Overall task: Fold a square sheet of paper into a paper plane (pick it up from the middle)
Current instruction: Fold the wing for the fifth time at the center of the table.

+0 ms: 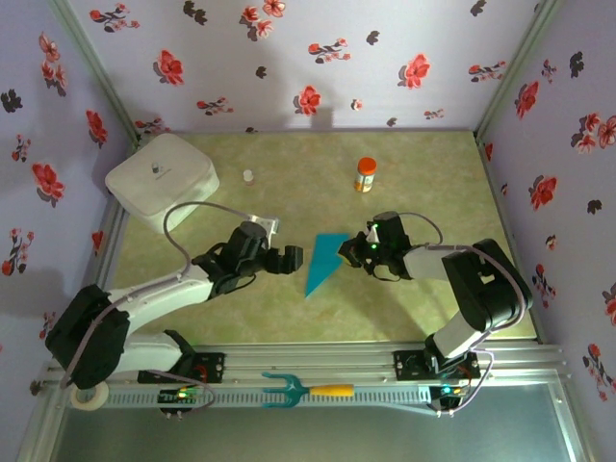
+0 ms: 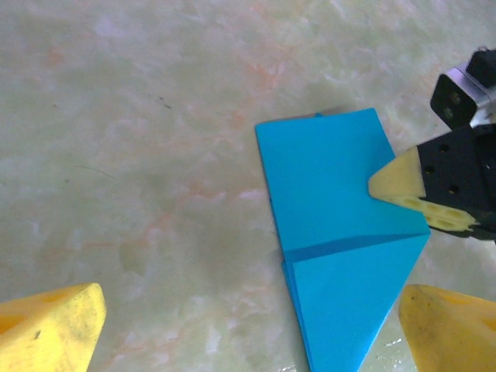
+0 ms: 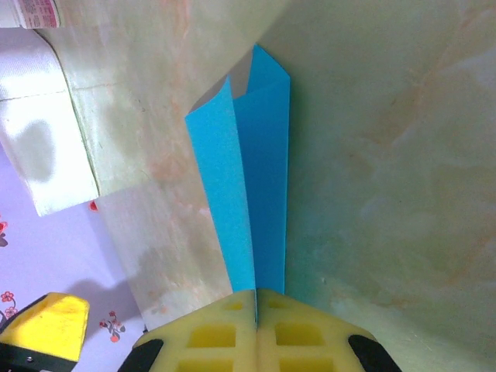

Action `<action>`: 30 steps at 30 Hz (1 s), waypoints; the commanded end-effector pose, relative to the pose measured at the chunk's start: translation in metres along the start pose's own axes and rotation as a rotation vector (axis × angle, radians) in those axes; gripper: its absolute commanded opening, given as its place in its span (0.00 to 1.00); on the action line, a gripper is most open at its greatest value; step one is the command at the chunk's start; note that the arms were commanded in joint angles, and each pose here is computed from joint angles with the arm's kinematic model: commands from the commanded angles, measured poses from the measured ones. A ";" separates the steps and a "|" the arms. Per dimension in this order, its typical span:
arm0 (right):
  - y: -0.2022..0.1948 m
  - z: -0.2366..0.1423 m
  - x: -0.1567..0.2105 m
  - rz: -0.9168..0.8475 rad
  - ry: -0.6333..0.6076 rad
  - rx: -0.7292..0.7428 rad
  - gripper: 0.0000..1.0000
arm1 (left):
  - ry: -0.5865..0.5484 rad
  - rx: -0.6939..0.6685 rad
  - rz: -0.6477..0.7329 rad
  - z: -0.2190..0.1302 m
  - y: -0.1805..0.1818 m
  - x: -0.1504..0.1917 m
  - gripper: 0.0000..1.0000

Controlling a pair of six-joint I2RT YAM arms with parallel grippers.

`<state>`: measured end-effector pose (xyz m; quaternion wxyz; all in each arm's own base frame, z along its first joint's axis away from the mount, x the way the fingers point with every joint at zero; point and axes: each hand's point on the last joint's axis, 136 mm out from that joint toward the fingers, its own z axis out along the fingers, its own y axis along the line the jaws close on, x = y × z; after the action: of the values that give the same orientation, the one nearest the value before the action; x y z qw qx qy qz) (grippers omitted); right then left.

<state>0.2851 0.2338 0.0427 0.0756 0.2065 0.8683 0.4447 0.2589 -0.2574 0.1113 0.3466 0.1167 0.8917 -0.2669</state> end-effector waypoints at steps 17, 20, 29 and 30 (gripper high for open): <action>0.004 -0.003 0.000 0.009 -0.035 -0.012 0.04 | -0.049 0.115 0.226 0.025 -0.073 0.012 0.70; 0.003 -0.006 0.000 0.009 -0.046 -0.004 0.04 | -0.044 0.102 0.238 0.026 -0.071 0.013 0.70; 0.002 -0.005 0.000 0.015 -0.050 0.002 0.04 | -0.091 0.079 0.299 0.025 -0.071 0.015 0.64; 0.003 -0.005 0.000 0.014 -0.051 0.000 0.04 | -0.099 0.080 0.297 0.023 -0.071 0.014 0.64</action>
<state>0.2879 0.2322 0.0502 0.0968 0.2151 0.8632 0.4463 0.2289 -0.3298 0.1097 0.3910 0.2428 0.8473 -0.2650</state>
